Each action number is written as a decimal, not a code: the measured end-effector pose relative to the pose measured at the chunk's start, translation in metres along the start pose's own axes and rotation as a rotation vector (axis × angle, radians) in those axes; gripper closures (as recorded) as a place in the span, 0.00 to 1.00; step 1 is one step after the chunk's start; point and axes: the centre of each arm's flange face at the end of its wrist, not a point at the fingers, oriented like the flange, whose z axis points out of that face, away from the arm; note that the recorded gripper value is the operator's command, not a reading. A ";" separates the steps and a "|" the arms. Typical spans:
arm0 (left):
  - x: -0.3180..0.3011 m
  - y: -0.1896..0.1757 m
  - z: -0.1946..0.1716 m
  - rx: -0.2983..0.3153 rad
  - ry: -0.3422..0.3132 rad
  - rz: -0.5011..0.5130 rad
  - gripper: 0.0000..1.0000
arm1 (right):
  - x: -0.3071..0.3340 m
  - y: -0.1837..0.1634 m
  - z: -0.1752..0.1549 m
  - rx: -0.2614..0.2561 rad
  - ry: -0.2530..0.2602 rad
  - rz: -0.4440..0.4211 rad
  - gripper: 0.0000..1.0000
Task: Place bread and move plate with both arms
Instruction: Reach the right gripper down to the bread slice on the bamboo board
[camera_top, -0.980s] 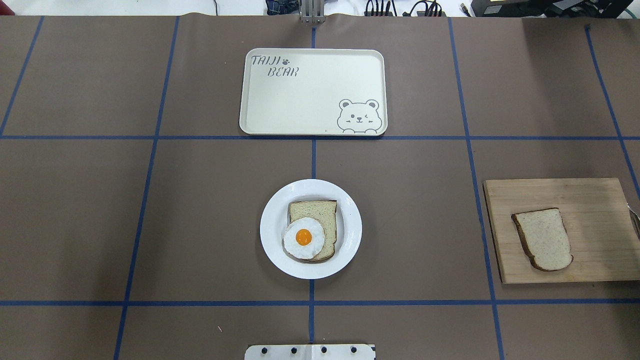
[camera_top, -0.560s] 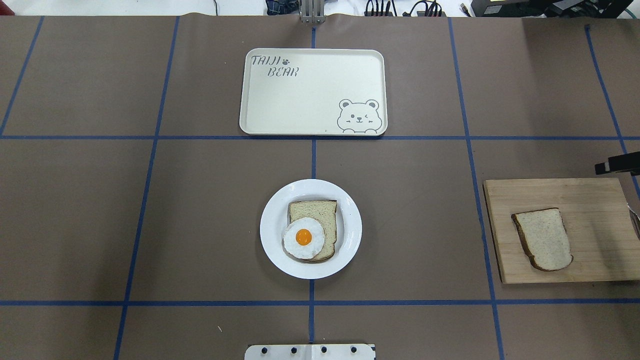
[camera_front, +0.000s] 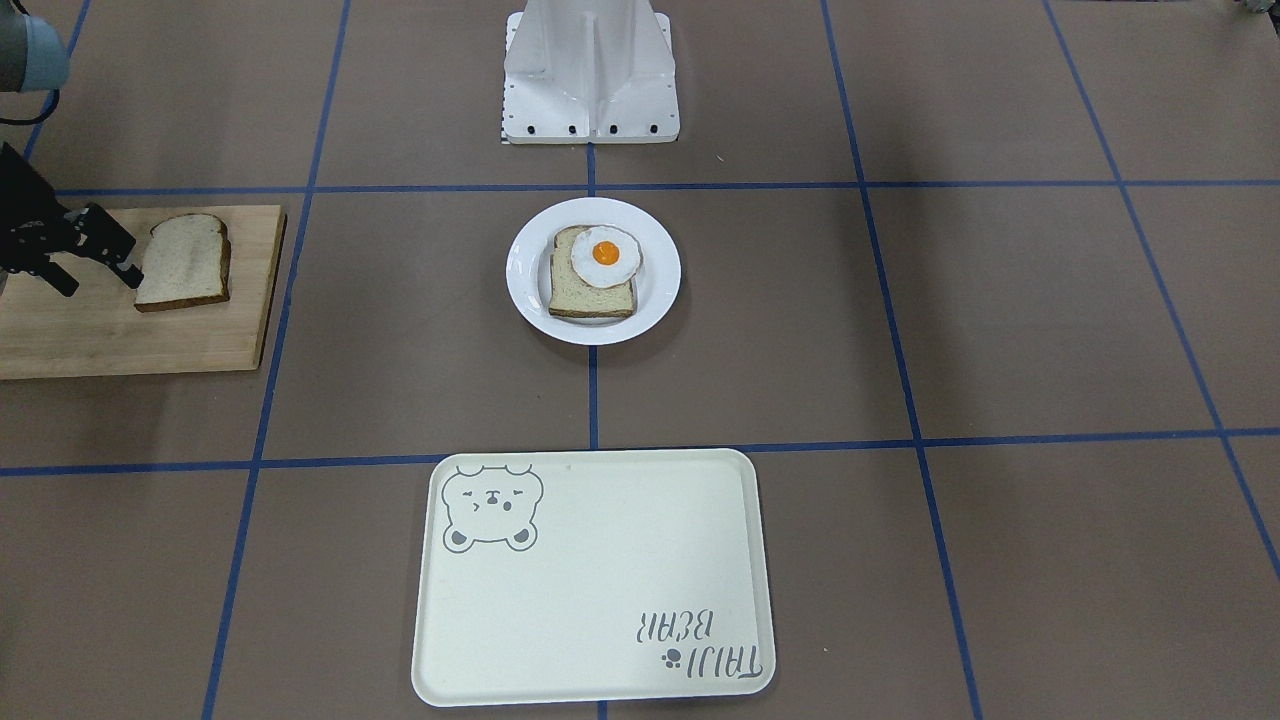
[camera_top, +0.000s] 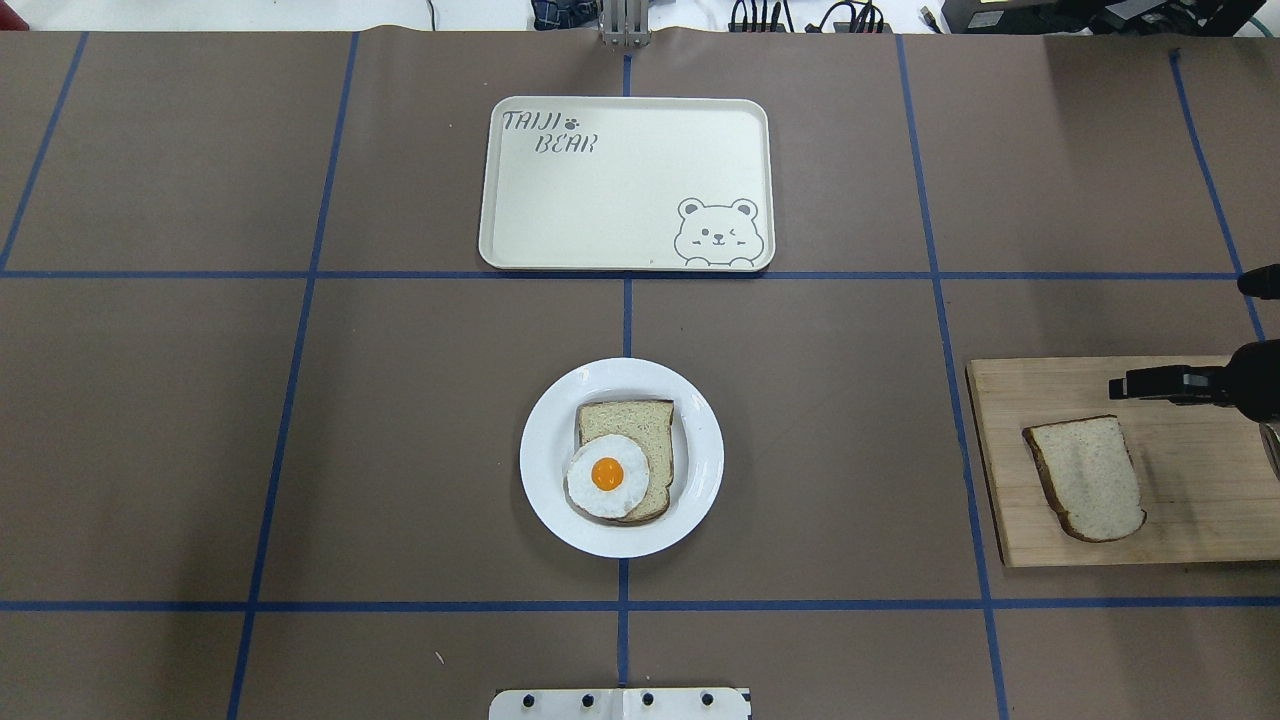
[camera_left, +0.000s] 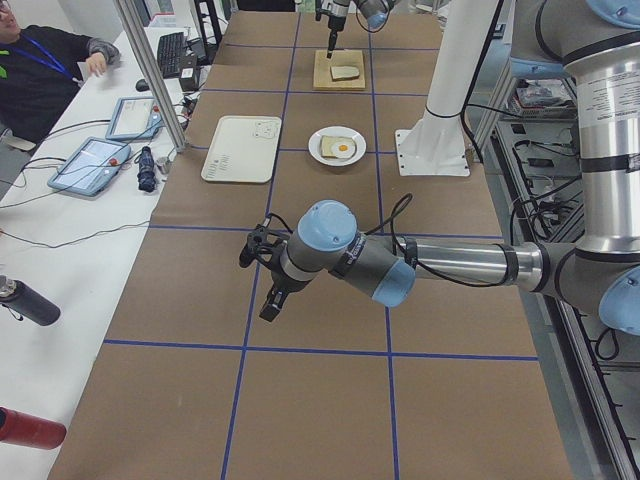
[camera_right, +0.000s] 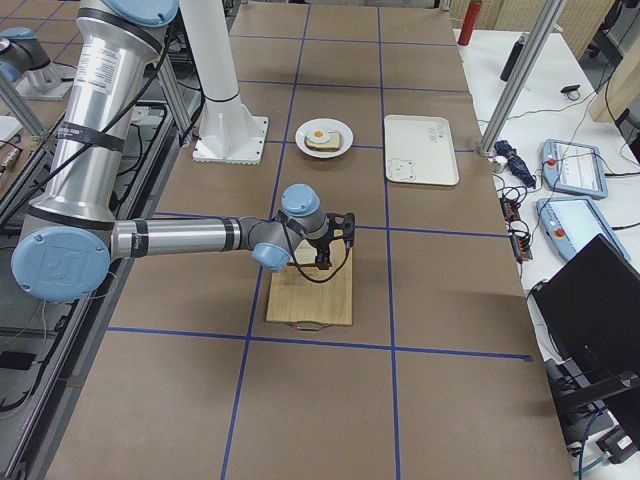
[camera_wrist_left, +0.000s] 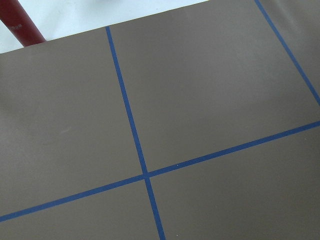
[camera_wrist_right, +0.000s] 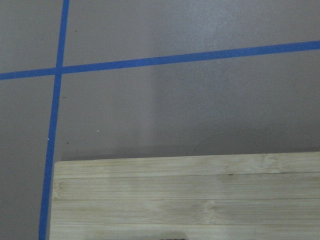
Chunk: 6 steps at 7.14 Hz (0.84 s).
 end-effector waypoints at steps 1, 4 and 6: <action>-0.001 0.002 0.000 0.000 0.000 0.000 0.02 | -0.009 0.010 0.010 -0.001 -0.003 -0.013 0.25; -0.001 0.004 0.000 0.001 0.000 0.001 0.02 | -0.007 0.025 0.023 -0.015 0.014 -0.052 0.25; 0.000 0.004 0.000 0.002 0.000 0.002 0.02 | 0.007 0.029 0.029 -0.025 0.039 -0.083 0.29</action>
